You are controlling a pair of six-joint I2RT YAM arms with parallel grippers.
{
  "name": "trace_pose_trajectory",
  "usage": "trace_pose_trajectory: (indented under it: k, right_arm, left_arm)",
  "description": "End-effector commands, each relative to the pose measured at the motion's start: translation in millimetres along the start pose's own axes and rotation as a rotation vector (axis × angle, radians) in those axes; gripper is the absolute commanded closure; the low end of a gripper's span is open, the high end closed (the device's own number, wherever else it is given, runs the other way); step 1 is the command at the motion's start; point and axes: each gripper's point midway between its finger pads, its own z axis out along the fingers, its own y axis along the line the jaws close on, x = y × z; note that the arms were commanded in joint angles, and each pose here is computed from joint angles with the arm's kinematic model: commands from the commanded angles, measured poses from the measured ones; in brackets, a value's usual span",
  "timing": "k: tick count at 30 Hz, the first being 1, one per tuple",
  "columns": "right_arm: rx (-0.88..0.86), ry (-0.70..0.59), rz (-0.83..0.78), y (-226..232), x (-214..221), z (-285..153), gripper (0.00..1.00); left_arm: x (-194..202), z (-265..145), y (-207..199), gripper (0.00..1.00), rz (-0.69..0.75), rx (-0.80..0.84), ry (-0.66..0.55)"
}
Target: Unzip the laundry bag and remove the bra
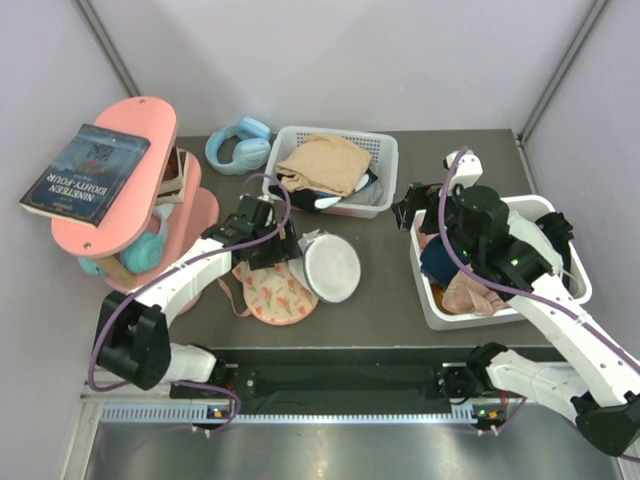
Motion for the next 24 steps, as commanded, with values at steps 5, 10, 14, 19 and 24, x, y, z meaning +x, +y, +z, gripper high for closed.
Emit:
trace_pose_trajectory:
  k: [5, 10, 14, 19, 24]
  right_arm:
    - [-0.065, -0.037, 0.017, 16, -18, -6, 0.08]
    - [-0.087, -0.030, 0.040, 19, -11, -5, 0.08]
    - [-0.092, -0.014, 0.039, 19, -5, -4, 0.08]
    - [-0.102, 0.003, 0.033, 21, 0, -2, 0.08]
    - [-0.119, 0.020, 0.038, 23, 6, -1, 0.09]
  left_arm:
    - [-56, -77, -45, 0.12, 0.023, 0.050, -0.240]
    - [-50, -93, -60, 0.12, -0.049, 0.130, -0.268]
    - [-32, -78, -64, 0.13, -0.065, 0.179, -0.217]
    - [-28, -62, -84, 0.14, -0.050, 0.226, -0.181]
    - [-27, -38, -91, 0.18, -0.006, 0.193, -0.141]
